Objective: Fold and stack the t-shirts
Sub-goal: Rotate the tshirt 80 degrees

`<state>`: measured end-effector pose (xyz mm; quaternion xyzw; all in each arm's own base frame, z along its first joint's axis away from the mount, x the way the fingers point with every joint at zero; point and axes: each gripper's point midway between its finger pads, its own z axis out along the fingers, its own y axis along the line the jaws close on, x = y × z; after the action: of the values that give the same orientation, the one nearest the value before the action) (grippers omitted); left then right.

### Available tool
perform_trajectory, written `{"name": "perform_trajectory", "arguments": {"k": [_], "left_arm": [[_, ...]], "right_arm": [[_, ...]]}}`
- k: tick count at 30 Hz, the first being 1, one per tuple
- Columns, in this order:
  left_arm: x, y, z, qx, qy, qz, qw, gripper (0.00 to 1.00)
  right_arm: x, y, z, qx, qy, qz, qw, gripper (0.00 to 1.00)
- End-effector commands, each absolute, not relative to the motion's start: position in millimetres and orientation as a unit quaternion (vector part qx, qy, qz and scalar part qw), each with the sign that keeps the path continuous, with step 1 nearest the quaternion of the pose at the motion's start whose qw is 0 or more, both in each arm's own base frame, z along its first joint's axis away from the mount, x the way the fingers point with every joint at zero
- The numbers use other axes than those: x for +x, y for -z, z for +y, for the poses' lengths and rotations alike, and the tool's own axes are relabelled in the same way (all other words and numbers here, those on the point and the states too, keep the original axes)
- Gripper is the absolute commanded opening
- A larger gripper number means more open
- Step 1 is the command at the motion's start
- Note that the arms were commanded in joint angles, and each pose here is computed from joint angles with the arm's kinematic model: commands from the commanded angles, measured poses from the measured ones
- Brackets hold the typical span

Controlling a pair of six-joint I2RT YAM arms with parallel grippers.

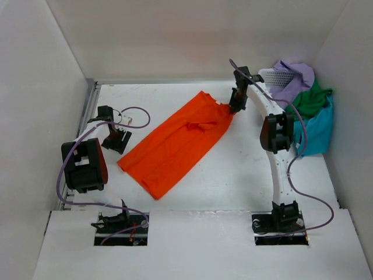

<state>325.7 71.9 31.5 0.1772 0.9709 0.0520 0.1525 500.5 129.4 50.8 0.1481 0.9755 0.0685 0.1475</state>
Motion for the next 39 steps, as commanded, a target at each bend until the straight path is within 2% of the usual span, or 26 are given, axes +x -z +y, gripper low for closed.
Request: {"name": "perform_trajectory", "arguments": {"k": [1, 4, 5, 6, 7, 8, 11, 15, 20, 26, 29, 39], "left_arm": [[325.6, -49.0, 69.9, 0.168, -0.050, 0.969, 0.172, 0.64], [322.9, -51.4, 51.0, 0.189, -0.032, 0.967, 0.171, 0.64], [321.9, -51.3, 42.9, 0.198, -0.024, 0.965, 0.169, 0.64], [322.2, -51.9, 35.2, 0.206, -0.017, 0.963, 0.170, 0.64], [323.4, -52.9, 25.1, 0.217, -0.007, 0.961, 0.172, 0.64], [324.3, -52.3, 14.0, 0.228, 0.004, 0.958, 0.174, 0.64], [324.5, -50.3, -2.8, 0.245, 0.021, 0.954, 0.173, 0.64], [317.7, -41.7, -13.0, 0.238, 0.037, 0.957, 0.164, 0.64], [299.1, -30.6, -12.3, 0.232, 0.041, 0.960, 0.154, 0.63], [283.2, -27.8, -22.3, 0.235, 0.051, 0.957, 0.160, 0.64], [283.1, -28.7, -24.3, 0.235, 0.056, 0.956, 0.167, 0.64], [276.1, -23.4, -12.5, 0.211, 0.052, 0.959, 0.184, 0.63]], "right_arm": [[550.8, -66.9, 131.3, 0.156, -0.079, 0.962, 0.208, 0.00], [596.6, -73.9, 149.5, 0.174, -0.137, 0.938, 0.266, 0.02], [611.4, -77.0, 157.8, 0.180, -0.165, 0.926, 0.287, 0.12], [621.6, -82.8, 168.2, 0.174, -0.190, 0.917, 0.305, 0.30], [628.4, -87.9, 172.1, 0.170, -0.203, 0.910, 0.320, 0.44], [634.9, -99.2, 174.9, 0.164, -0.215, 0.901, 0.340, 0.53], [626.0, -129.1, 175.6, 0.156, -0.211, 0.895, 0.360, 0.62], [568.3, -165.6, 165.9, 0.145, -0.160, 0.901, 0.377, 0.66], [478.9, -177.9, 172.2, 0.145, -0.144, 0.894, 0.399, 0.69], [335.9, -116.0, 260.3, 0.099, -0.219, 0.922, 0.302, 0.69], [279.7, -87.0, 294.9, 0.100, -0.238, 0.932, 0.256, 0.69], [172.0, -53.4, 386.2, 0.130, -0.302, 0.932, 0.151, 0.67]]}}
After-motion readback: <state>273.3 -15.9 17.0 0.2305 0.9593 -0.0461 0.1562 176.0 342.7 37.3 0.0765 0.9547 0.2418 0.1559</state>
